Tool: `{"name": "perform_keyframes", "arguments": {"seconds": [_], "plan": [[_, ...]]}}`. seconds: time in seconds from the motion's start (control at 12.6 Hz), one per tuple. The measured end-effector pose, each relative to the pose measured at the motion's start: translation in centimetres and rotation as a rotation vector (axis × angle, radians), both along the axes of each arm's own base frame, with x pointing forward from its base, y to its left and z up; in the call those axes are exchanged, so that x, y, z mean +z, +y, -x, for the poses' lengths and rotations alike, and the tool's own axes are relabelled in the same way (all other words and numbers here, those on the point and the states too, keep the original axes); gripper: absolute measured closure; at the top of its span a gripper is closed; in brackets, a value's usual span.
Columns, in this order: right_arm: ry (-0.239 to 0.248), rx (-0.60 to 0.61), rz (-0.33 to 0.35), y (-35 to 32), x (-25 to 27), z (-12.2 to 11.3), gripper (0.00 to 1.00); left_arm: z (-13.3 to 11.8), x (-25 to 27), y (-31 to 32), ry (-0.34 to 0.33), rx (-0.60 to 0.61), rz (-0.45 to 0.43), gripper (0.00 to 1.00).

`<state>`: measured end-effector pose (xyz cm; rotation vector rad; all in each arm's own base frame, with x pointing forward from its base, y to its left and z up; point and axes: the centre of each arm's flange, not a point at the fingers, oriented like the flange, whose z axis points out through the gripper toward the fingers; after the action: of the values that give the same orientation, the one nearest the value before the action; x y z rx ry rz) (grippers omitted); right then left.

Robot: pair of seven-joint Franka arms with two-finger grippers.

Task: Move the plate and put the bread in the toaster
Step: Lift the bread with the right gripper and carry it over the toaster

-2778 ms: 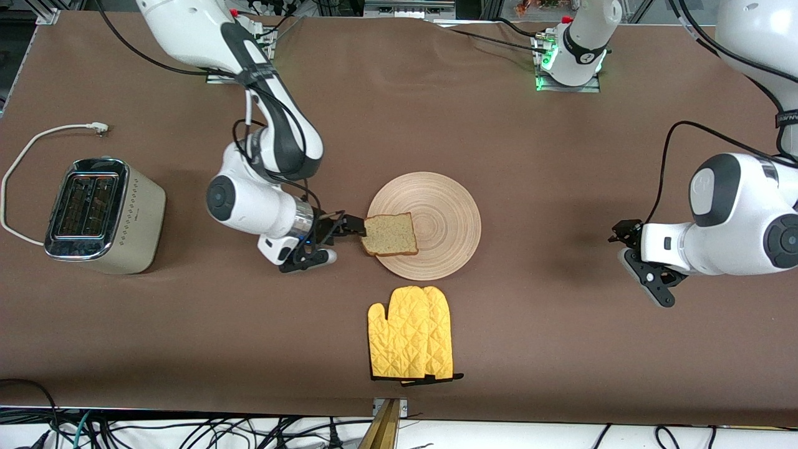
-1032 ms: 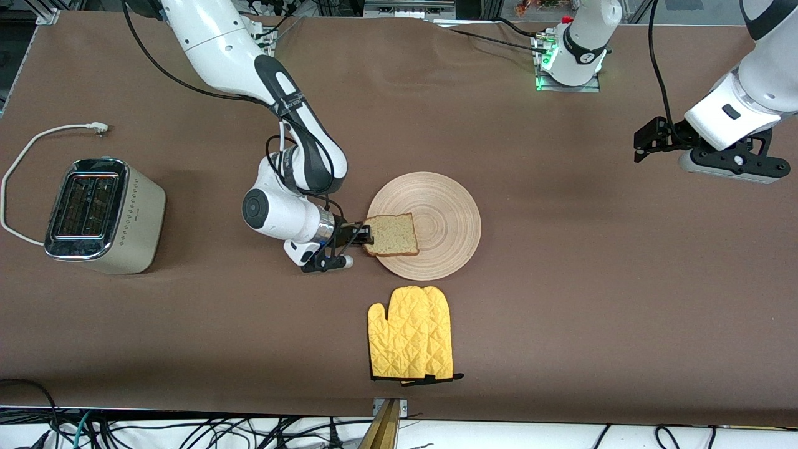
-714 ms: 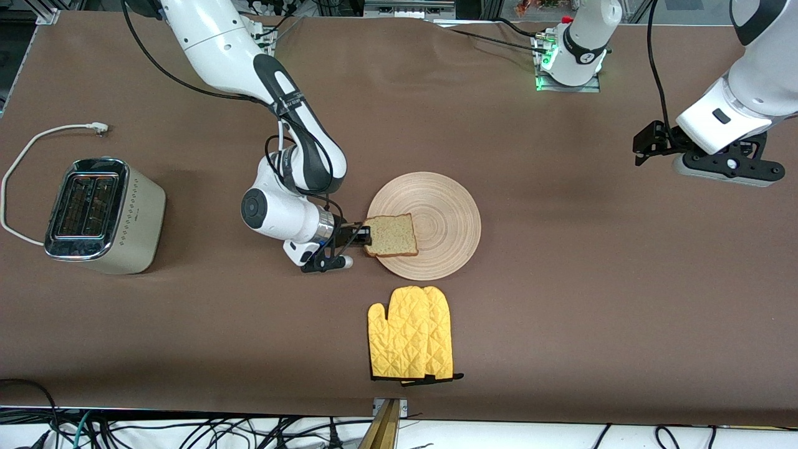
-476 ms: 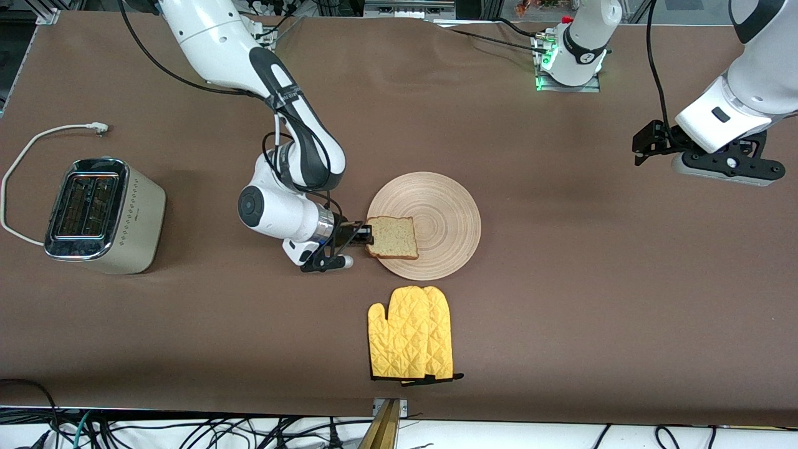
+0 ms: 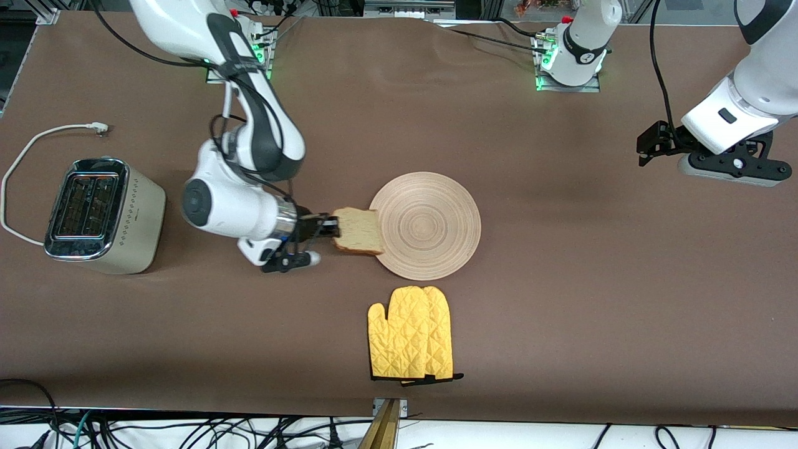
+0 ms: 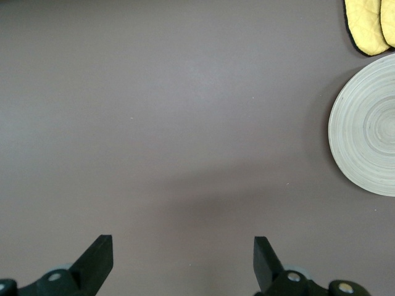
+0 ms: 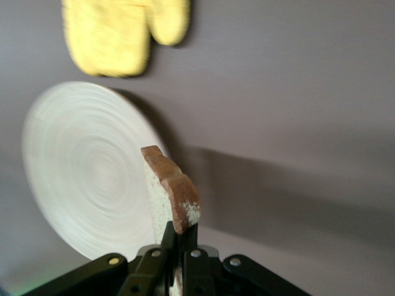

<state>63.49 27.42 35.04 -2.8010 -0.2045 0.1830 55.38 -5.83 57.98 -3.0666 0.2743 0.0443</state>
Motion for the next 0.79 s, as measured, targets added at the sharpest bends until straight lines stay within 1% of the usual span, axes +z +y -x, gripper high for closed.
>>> {"name": "perform_keyframes", "arguments": {"seconds": [0.16,0.24,0.32,0.4,0.56,0.63,0.79], "plan": [[0.009,0.060,0.155,-4.7,4.7,0.1,0.93,0.0,0.0,0.0,0.000,0.000,0.000,0.00],[0.019,0.082,0.220,-7.4,7.3,0.2,0.93,0.0,0.0,-0.1,-0.001,-0.001,0.000,0.00],[0.028,0.101,0.268,-10.5,9.7,0.2,0.93,0.0,0.1,-0.1,-0.001,-0.003,0.000,0.00],[0.031,0.100,0.302,-13.5,11.7,0.1,0.93,0.0,0.1,-0.3,-0.002,-0.005,0.000,0.00],[0.022,0.062,0.386,-20.4,14.5,-0.4,0.93,0.1,0.2,-1.3,-0.004,-0.024,0.001,0.00],[0.019,0.066,0.426,-23.8,15.1,-0.5,0.93,0.2,0.3,-2.2,-0.006,-0.030,0.001,0.00],[0.016,0.115,0.469,-30.0,16.3,-0.2,0.93,0.3,0.4,-3.0,-0.010,-0.026,0.001,0.00]]}}
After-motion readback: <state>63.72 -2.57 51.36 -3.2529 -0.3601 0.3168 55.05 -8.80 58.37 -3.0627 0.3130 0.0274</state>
